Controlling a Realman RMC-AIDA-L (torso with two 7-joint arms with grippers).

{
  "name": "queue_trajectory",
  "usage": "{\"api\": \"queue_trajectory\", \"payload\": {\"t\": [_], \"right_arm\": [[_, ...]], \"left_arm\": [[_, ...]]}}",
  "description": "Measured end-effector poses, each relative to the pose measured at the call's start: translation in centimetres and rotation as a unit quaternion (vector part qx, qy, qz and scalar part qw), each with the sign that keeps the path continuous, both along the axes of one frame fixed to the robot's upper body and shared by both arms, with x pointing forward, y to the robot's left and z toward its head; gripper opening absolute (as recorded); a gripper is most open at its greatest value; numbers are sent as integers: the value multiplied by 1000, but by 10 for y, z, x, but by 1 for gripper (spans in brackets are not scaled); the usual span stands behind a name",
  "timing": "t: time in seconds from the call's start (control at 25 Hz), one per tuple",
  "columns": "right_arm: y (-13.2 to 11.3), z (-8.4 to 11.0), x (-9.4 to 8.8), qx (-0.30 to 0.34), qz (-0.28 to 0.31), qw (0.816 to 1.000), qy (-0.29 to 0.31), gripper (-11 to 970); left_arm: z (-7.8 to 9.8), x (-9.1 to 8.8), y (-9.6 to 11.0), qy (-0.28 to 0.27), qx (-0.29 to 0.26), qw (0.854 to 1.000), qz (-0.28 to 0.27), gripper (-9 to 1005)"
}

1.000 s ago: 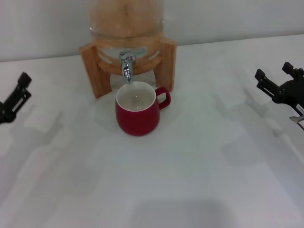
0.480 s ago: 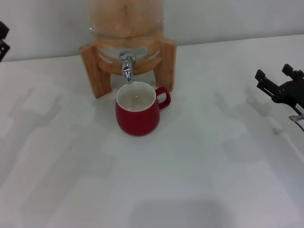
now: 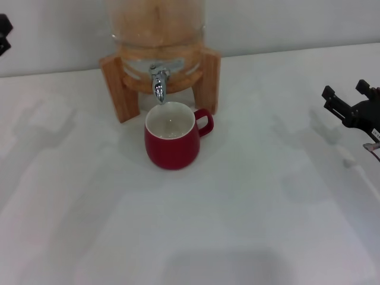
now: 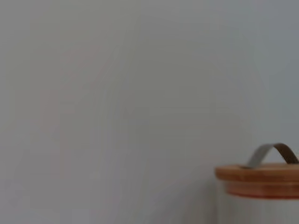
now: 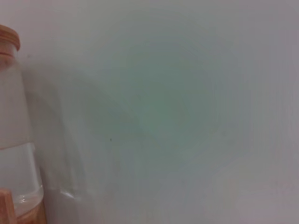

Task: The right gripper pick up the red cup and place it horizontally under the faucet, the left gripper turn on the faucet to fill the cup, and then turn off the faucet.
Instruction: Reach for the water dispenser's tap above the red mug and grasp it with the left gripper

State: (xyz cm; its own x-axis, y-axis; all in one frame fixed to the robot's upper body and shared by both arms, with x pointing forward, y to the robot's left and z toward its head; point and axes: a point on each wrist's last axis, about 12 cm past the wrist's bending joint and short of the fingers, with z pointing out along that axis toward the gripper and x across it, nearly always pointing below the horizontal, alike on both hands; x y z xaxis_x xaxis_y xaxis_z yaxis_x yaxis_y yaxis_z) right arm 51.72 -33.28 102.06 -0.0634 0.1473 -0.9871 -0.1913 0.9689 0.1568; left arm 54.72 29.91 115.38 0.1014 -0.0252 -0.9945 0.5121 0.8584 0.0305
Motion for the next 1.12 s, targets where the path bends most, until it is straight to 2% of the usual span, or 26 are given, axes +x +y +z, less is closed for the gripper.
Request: {"api": "queue_trajectory", "payload": {"t": [0.16, 0.24, 0.32, 0.36, 0.56, 0.8, 0.96, 1.12], "right_arm": [[1, 0, 2, -1, 2, 1000, 1, 874], [2, 1, 3, -1, 3, 1000, 1, 874], [3, 1, 5, -2, 5, 1000, 1, 874], [3, 1, 5, -2, 5, 1000, 1, 874], [4, 2, 5, -3, 8, 1000, 0, 874], [6, 2, 6, -3, 13, 1000, 0, 874], [7, 2, 7, -3, 14, 1000, -1, 874], [10, 2, 8, -3, 18, 1000, 1, 874]], "left_arm": [[14, -6, -1, 70, 32, 997, -20, 858], [21, -9, -4, 114, 66, 991, -30, 858], [30, -12, -8, 177, 114, 977, -34, 858], [30, -12, -8, 177, 114, 977, -34, 858], [44, -14, -11, 267, 186, 945, -30, 858], [61, -13, -16, 275, 244, 930, -30, 858], [73, -2, -26, 271, 294, 915, -50, 858], [82, 9, -34, 238, 328, 911, -75, 858]]}}
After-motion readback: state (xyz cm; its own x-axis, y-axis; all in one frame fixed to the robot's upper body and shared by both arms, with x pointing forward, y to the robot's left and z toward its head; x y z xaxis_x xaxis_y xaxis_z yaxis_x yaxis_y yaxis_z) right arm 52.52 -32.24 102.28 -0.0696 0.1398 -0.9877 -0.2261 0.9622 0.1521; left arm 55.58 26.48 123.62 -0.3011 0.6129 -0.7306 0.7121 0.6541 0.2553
